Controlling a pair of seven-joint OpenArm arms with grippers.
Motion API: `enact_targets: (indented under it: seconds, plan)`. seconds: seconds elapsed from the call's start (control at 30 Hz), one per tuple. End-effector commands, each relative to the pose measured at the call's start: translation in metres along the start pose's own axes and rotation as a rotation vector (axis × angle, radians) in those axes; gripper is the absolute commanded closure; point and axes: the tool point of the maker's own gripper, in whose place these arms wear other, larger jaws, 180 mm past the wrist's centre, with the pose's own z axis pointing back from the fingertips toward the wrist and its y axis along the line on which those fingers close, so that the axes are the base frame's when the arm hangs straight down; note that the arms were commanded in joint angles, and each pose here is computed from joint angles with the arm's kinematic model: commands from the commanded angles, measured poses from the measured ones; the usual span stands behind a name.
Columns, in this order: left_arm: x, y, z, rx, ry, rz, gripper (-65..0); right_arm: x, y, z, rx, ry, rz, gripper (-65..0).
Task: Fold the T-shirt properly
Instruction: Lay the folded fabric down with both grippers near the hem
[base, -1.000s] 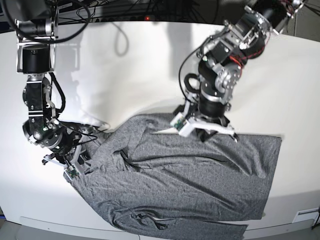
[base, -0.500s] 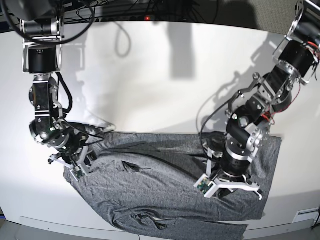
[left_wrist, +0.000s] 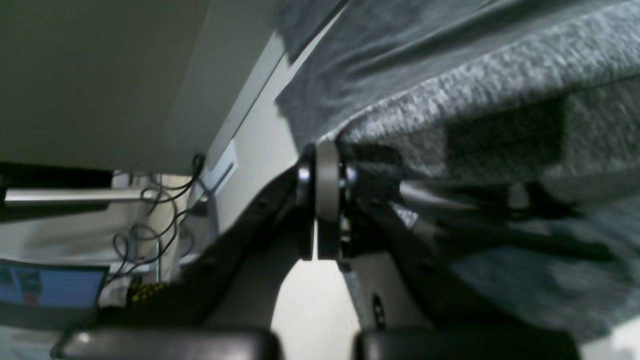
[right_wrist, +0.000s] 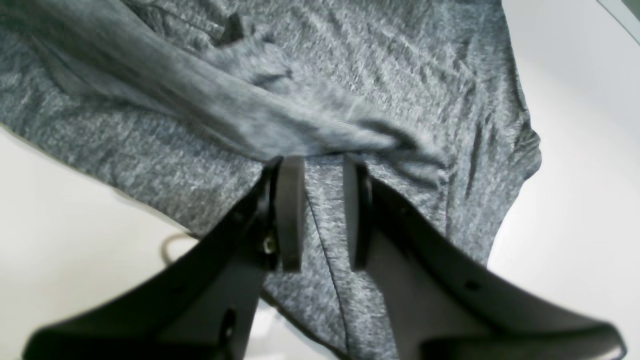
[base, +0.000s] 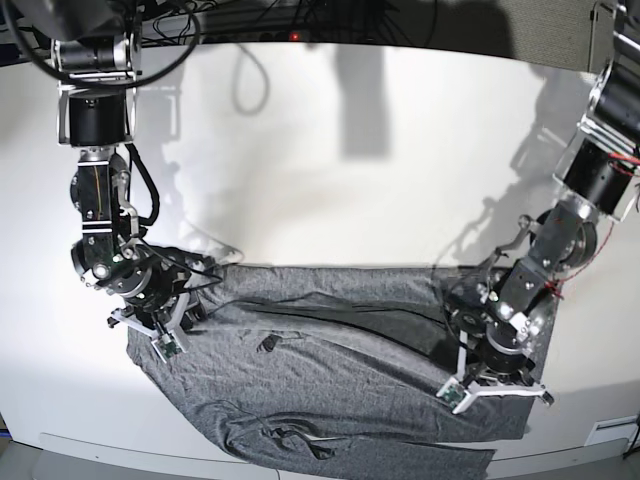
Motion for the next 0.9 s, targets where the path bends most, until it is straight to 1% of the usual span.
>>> enact_targets:
  seconds: [0.0,0.07,0.23,0.37,0.43,0.5,0.53,0.6,0.63,0.73,0.87]
  plan:
    - [0.015,0.026,-0.003,0.050,-0.040,0.013,0.0,0.024,-0.015,0.003,-0.031,-0.063,0.009,-14.1]
    - [0.008,0.027,-0.010,0.031,-0.015,0.022,0.0,0.024,-0.014,0.003,-0.031,-0.064,0.009,-14.1]
    - [-0.015,0.027,-0.019,0.019,0.051,0.029,0.0,0.024,-0.015,0.003,-0.033,-0.064,0.009,-14.1]
    - [-0.028,0.022,-0.023,-0.003,0.076,0.050,0.0,0.027,-0.026,0.004,-0.095,-0.083,-0.009,-14.1]
    - [-0.031,0.019,-0.023,-0.012,0.084,0.046,0.0,0.030,-0.032,0.005,-0.125,-0.089,0.034,-14.1]
    - [-0.031,0.019,-0.023,-0.013,0.089,0.048,0.0,0.027,-0.036,0.005,-0.148,-0.057,0.100,-14.1]
    - [-0.031,0.019,-0.023,-0.012,0.089,0.047,0.0,0.026,-0.033,0.005,-0.128,-0.052,0.124,-14.2]
    - [-0.031,0.019,-0.023,-0.012,0.089,0.047,0.0,0.032,-0.020,0.005,-0.050,-0.089,0.162,-14.2]
    - [-0.031,0.019,-0.023,-0.013,0.089,0.048,0.0,0.035,-0.019,0.005,-0.048,-0.100,0.183,-15.8]
    - [-0.031,0.017,-0.023,-0.024,0.090,0.069,0.0,0.046,-0.019,0.004,-0.055,-0.133,0.247,-25.0]
    - [-0.032,0.017,-0.023,-0.024,0.092,0.069,0.0,0.060,-0.006,-0.003,-0.025,-0.138,0.316,-25.5]
